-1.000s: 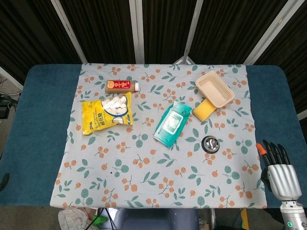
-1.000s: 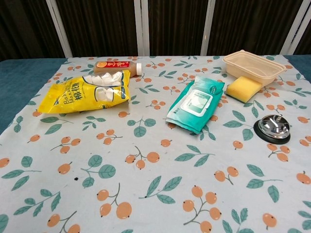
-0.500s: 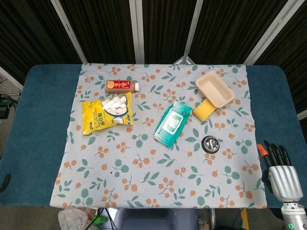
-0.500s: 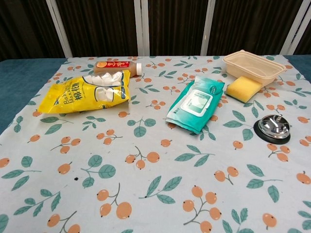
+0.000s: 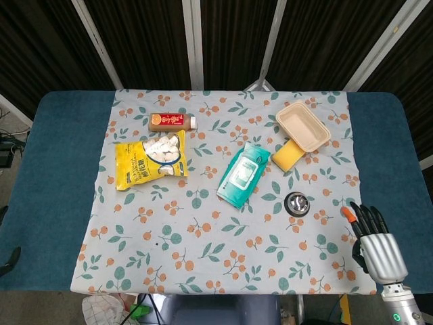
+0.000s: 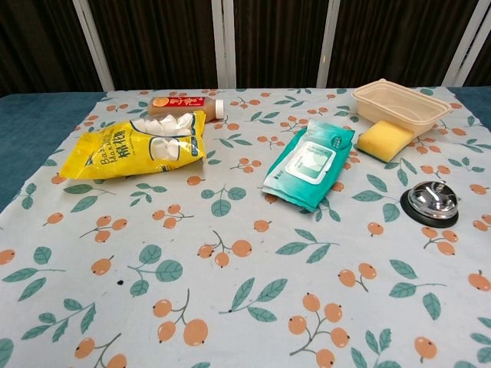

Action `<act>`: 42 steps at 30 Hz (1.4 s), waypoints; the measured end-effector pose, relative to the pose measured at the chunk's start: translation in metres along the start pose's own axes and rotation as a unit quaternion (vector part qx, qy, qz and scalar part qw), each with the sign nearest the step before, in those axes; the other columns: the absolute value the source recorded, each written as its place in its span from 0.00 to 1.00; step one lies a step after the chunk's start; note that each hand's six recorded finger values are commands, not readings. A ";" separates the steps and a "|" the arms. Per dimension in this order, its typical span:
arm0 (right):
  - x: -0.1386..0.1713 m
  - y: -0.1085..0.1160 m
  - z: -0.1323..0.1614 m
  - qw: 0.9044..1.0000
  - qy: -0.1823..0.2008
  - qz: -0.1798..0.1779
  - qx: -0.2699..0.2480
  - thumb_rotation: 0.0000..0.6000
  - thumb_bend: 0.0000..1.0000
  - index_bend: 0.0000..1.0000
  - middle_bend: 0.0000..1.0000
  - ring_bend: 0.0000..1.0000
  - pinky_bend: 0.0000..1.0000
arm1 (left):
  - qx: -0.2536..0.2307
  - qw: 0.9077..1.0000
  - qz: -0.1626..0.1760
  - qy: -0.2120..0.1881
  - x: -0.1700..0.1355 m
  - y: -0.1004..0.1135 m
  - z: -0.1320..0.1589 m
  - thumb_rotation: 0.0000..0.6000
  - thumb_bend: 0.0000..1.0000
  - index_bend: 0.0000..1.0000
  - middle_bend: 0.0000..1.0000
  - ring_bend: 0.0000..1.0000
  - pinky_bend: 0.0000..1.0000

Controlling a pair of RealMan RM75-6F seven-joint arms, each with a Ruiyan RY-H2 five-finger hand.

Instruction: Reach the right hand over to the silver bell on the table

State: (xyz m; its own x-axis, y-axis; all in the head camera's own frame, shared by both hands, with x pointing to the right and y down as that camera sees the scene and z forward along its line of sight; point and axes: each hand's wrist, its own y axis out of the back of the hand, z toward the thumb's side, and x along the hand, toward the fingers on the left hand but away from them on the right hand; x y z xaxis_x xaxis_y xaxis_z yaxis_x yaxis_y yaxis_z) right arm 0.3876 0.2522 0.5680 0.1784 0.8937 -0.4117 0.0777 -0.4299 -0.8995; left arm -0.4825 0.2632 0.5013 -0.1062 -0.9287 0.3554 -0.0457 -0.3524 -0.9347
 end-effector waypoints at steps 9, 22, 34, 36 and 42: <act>-0.037 -0.008 0.033 0.998 0.050 0.030 -0.002 1.00 0.98 0.12 0.00 0.00 0.00 | 0.003 1.000 0.000 0.004 -0.001 0.000 -0.001 1.00 0.47 0.05 0.00 0.00 0.07; -0.111 -0.045 0.078 0.993 0.093 0.071 -0.019 1.00 0.98 0.12 0.00 0.00 0.00 | 0.009 1.000 0.000 0.017 0.004 -0.003 -0.004 1.00 0.47 0.05 0.00 0.00 0.07; -0.148 -0.086 0.079 0.991 0.087 0.101 -0.031 1.00 0.98 0.12 0.00 0.00 0.00 | 0.018 0.999 -0.007 0.037 0.013 -0.008 -0.009 1.00 0.47 0.05 0.00 0.00 0.07; -0.152 -0.092 0.077 0.990 0.085 0.105 -0.031 1.00 0.98 0.12 0.00 0.00 0.00 | 0.020 0.999 -0.008 0.037 0.014 -0.009 -0.008 1.00 0.47 0.05 0.00 0.00 0.07; -0.159 -0.107 0.066 0.990 0.076 0.115 -0.030 1.00 0.98 0.12 0.00 0.00 0.00 | 0.024 0.999 -0.008 0.045 0.013 -0.009 -0.010 1.00 0.47 0.05 0.00 0.00 0.07</act>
State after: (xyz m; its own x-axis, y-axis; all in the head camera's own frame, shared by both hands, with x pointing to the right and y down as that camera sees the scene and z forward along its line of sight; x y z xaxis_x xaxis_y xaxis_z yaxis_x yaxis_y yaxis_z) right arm 0.2866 0.1648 0.7200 0.3436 0.7434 -0.5738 0.0747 -0.6307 -0.7724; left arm -0.4938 0.2552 0.5149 -0.1938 -0.9097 0.3674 -0.0014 -0.3742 -0.9273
